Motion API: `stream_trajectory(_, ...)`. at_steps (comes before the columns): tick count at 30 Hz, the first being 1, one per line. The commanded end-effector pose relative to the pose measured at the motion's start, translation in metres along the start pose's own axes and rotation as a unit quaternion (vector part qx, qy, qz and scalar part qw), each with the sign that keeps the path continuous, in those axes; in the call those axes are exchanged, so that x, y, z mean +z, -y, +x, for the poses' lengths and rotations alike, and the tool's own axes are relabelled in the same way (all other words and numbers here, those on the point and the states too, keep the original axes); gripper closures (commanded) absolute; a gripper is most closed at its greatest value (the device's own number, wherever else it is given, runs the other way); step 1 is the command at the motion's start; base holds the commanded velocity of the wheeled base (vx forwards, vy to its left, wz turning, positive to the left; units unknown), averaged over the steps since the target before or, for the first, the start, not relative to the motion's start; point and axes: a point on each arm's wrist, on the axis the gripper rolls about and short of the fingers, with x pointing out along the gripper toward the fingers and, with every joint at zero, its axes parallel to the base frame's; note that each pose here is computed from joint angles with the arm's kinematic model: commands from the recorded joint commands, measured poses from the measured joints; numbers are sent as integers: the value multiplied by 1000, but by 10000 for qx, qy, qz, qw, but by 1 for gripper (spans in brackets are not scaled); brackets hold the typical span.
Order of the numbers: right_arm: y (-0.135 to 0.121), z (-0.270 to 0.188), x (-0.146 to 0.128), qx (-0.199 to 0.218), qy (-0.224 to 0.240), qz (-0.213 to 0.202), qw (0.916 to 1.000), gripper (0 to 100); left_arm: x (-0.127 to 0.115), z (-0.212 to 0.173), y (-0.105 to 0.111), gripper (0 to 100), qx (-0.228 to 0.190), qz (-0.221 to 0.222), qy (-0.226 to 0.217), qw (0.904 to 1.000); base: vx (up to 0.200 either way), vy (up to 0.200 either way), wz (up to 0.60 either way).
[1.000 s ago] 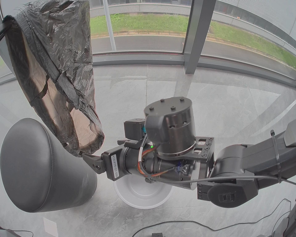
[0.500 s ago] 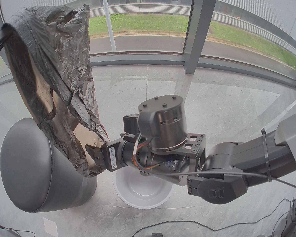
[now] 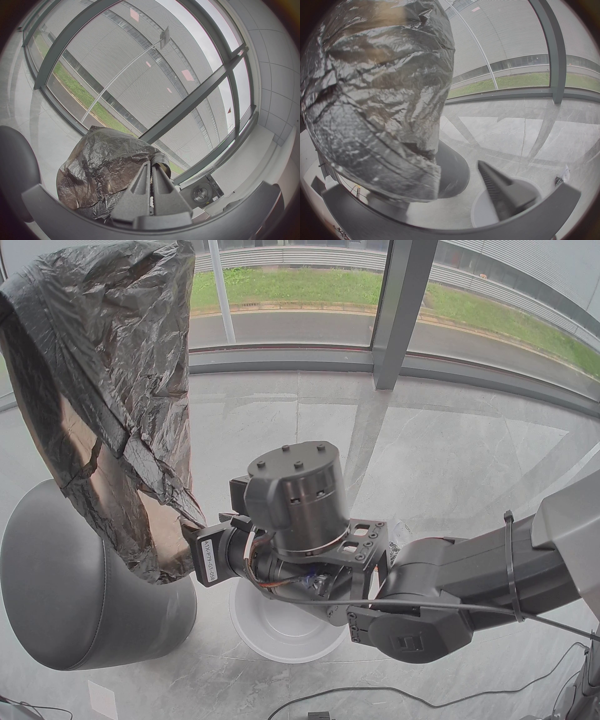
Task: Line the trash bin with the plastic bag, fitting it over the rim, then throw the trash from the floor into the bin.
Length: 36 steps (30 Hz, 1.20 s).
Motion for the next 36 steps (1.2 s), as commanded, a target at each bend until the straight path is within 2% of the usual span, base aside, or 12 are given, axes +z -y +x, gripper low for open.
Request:
stream_trajectory(1,0,-3,0,1,-10,16,10000,100,-2,2,1,100,9,26,-22,10000,0,0,0)
stream_trajectory(11,-1,-21,-2,65,-62,-20,10000,100,-2,3,0,100,78,73,24,9999,0,0,0)
stream_trajectory(16,6,-48,-15,172,-440,-10,9989,100,-2,3,-2,100,25,92,40,9999,0,0,0)
stream_trajectory(18,11,-66,-22,429,-685,32,9967,100,-5,3,-2,100,-13,136,-11,9999,0,0,0)
stream_trajectory(22,22,-99,-23,857,-1087,116,9903,100,-16,4,-5,100,-145,303,-166,9993,0,0,0)
stream_trajectory(26,39,-120,-16,930,-1287,220,9871,100,-29,4,-10,100,-189,469,-402,9979,0,0,0)
stream_trajectory(27,47,-134,-11,992,-1387,377,9846,100,-42,2,-18,100,-183,630,-737,9951,0,0,0)
stream_trajectory(29,52,-149,-7,1117,-1470,620,9808,100,-52,2,-24,100,-125,632,-1070,9922,0,0,0)
stream_trajectory(32,63,-169,-3,1258,-1635,917,9742,100,-63,3,-34,100,-38,212,-1749,9843,0,0,0)
stream_trajectory(34,65,-172,-3,1272,-1664,965,9730,100,-65,4,-37,100,-14,126,-1895,9818,0,0,0)
stream_trajectory(35,71,-179,-5,1273,-1846,1099,9683,100,-70,5,-47,100,103,-143,-2366,9714,0,0,0)
stream_trajectory(36,73,-182,-8,1253,-1968,1168,9654,100,-75,8,-53,100,220,-289,-2591,9652,0,0,0)
